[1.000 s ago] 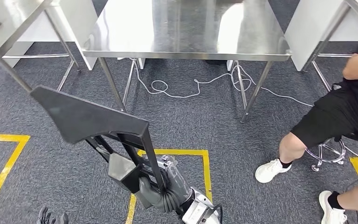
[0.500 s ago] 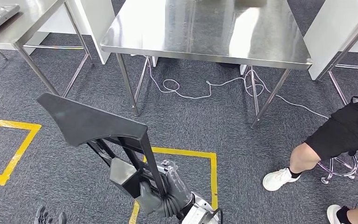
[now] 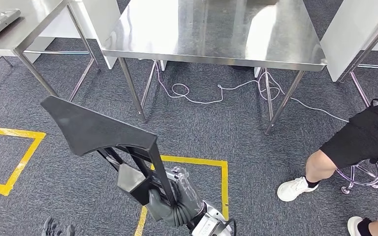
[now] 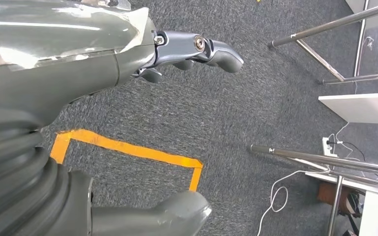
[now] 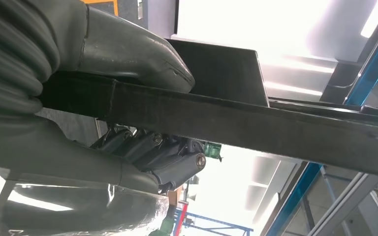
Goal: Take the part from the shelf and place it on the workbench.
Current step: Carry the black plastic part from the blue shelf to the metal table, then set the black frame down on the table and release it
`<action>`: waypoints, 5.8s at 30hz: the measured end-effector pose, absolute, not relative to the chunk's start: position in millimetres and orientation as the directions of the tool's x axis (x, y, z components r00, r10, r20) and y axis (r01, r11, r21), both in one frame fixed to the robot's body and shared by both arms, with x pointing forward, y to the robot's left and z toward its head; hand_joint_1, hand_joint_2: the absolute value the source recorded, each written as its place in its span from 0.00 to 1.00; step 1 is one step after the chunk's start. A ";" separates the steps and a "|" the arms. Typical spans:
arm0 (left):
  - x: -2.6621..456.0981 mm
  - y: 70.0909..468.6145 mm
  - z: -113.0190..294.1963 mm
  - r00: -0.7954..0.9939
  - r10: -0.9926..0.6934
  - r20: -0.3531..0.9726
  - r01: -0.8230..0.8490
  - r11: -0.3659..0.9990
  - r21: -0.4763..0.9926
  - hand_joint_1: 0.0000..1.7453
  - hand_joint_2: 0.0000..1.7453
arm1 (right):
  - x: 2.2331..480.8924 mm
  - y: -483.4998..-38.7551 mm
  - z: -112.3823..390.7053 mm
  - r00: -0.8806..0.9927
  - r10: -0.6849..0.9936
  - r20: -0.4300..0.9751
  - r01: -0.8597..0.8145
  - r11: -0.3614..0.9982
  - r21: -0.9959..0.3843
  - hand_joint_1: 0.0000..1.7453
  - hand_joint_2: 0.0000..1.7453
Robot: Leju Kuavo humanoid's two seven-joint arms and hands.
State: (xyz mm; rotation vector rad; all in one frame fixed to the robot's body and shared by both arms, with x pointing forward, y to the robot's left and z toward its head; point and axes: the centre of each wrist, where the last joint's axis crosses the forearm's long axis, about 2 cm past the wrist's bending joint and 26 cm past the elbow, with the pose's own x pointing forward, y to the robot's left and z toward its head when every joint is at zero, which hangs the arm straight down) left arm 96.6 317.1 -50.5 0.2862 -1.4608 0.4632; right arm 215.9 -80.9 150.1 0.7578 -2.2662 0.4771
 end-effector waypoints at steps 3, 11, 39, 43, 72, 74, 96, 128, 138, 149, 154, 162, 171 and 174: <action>96.2 319.2 -50.5 0.046 0.122 0.991 -0.465 0.881 -0.087 0.00 1.00 | 217.4 -80.3 151.9 -0.598 -0.377 0.707 -0.627 0.770 -0.119 1.00 1.00; 102.1 314.7 -50.6 0.048 0.120 0.992 -0.443 0.893 -0.086 0.00 1.00 | 221.4 -82.9 152.5 -0.610 -0.357 0.707 -0.604 0.788 -0.123 1.00 1.00; 105.7 314.3 -51.8 0.064 0.097 0.993 -0.415 0.908 -0.062 0.00 1.00 | 219.8 -92.1 139.3 -0.619 -0.319 0.718 -0.562 0.818 -0.121 1.00 1.00; 105.6 313.1 -51.9 0.065 0.099 0.993 -0.411 0.910 -0.063 0.00 1.00 | 217.5 -95.6 133.9 -0.612 -0.307 0.729 -0.562 0.817 -0.127 1.00 1.00; 111.7 310.6 -51.0 0.051 0.113 0.992 -0.397 0.914 -0.083 0.00 1.00 | 220.9 -89.7 139.8 -0.619 -0.305 0.724 -0.562 0.816 -0.137 1.00 1.00; 111.5 310.5 -51.2 0.053 0.113 0.992 -0.397 0.914 -0.083 0.00 1.00 | 220.7 -90.1 139.3 -0.615 -0.303 0.728 -0.564 0.814 -0.138 1.00 1.00; 110.9 313.8 -52.1 0.053 0.118 0.992 -0.404 0.911 -0.087 0.00 1.00 | 227.6 -84.5 150.9 -0.675 -0.207 0.708 -0.505 0.829 -0.239 1.00 1.00; 132.0 309.8 -46.9 -0.001 0.166 0.986 -0.347 0.925 -0.156 0.00 1.00 | 288.2 -44.6 245.3 -0.800 0.599 -0.045 0.335 0.382 -0.861 1.00 1.00; 136.0 309.4 -48.9 -0.003 0.196 0.981 -0.333 0.924 -0.186 0.00 1.00 | 343.0 -64.4 241.2 -0.556 0.776 -0.297 0.489 0.017 -0.872 1.00 1.00; 132.1 316.2 -53.6 0.017 0.205 0.979 -0.337 0.923 -0.188 0.00 1.00 | 401.0 -110.1 236.7 -0.318 0.885 -0.341 0.457 -0.172 -0.873 1.00 1.00; 126.4 319.5 -56.0 0.031 0.204 0.978 -0.346 0.920 -0.181 0.00 1.00 | 422.1 -157.0 223.4 -0.200 0.914 -0.352 0.445 -0.235 -0.864 1.00 1.00; 126.0 321.2 -56.1 0.028 0.208 0.978 -0.346 0.920 -0.185 0.00 1.00 | 439.1 -205.1 217.8 -0.096 0.920 -0.381 0.433 -0.306 -0.848 1.00 1.00; 126.2 321.7 -56.1 0.028 0.209 0.977 -0.346 0.919 -0.187 0.00 1.00 | 445.7 -239.5 206.5 -0.024 0.906 -0.423 0.387 -0.382 -0.840 1.00 1.00; 127.3 321.7 -55.8 0.027 0.208 0.978 -0.342 0.921 -0.187 0.00 1.00 | 447.2 -241.8 207.3 -0.019 0.904 -0.428 0.384 -0.389 -0.838 1.00 1.00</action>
